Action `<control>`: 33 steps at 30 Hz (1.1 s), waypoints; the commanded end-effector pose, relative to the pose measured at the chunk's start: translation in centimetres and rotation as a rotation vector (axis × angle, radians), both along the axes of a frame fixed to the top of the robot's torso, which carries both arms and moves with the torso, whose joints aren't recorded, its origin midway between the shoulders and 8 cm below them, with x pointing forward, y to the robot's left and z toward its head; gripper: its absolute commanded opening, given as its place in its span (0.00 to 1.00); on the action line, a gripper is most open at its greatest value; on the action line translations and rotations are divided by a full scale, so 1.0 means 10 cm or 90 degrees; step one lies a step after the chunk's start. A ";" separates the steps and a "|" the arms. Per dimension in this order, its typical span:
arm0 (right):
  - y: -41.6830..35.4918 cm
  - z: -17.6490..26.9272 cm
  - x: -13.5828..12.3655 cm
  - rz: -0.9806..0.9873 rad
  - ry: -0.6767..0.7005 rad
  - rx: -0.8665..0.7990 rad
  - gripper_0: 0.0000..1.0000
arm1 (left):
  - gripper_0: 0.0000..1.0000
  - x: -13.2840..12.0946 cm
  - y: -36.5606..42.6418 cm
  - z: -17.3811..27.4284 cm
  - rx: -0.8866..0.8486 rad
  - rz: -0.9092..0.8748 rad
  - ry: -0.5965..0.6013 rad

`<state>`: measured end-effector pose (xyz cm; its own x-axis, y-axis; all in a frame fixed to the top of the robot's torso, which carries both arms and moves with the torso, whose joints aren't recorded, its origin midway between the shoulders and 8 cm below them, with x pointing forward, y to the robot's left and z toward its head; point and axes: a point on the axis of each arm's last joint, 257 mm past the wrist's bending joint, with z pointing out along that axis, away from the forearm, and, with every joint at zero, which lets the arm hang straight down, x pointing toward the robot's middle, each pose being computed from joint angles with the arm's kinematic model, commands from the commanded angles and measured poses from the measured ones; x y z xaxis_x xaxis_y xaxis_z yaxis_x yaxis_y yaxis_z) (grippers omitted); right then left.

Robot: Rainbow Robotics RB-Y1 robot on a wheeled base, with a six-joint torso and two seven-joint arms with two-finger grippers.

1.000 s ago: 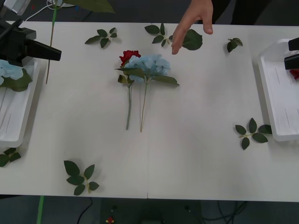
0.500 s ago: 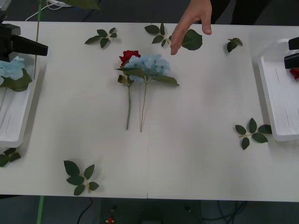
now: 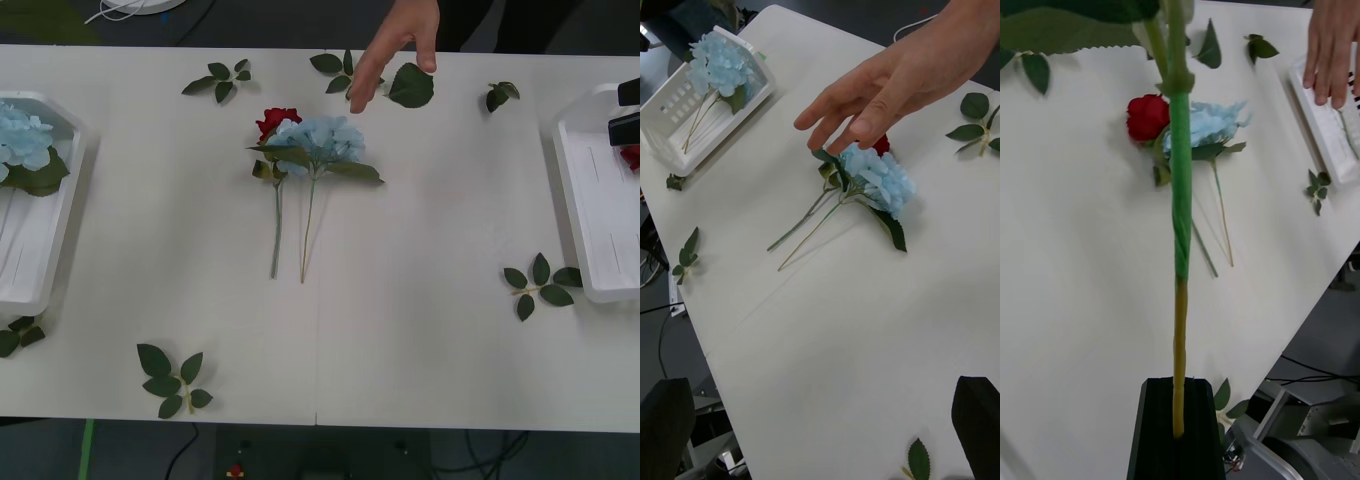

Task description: Place the red flowers into the right box and the blue flowers into the left box. If a person shows an open palm, hand one flower to the person first, then continue sorting.

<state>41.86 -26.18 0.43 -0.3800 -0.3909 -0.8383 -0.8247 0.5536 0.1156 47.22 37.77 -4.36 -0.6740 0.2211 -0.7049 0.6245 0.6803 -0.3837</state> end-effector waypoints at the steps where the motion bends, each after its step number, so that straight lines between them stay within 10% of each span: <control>1: -0.08 0.15 0.02 0.001 -0.039 -0.016 1.00 | 0.00 0.07 0.46 0.27 0.020 0.104 0.006; 22: -0.06 0.14 0.03 0.004 -0.040 -0.003 1.00 | 0.00 0.06 2.07 -0.70 0.214 0.381 0.043; 33: -0.09 0.13 0.05 -0.001 -0.039 -0.004 1.00 | 0.00 0.32 2.66 -1.16 0.338 0.428 -0.058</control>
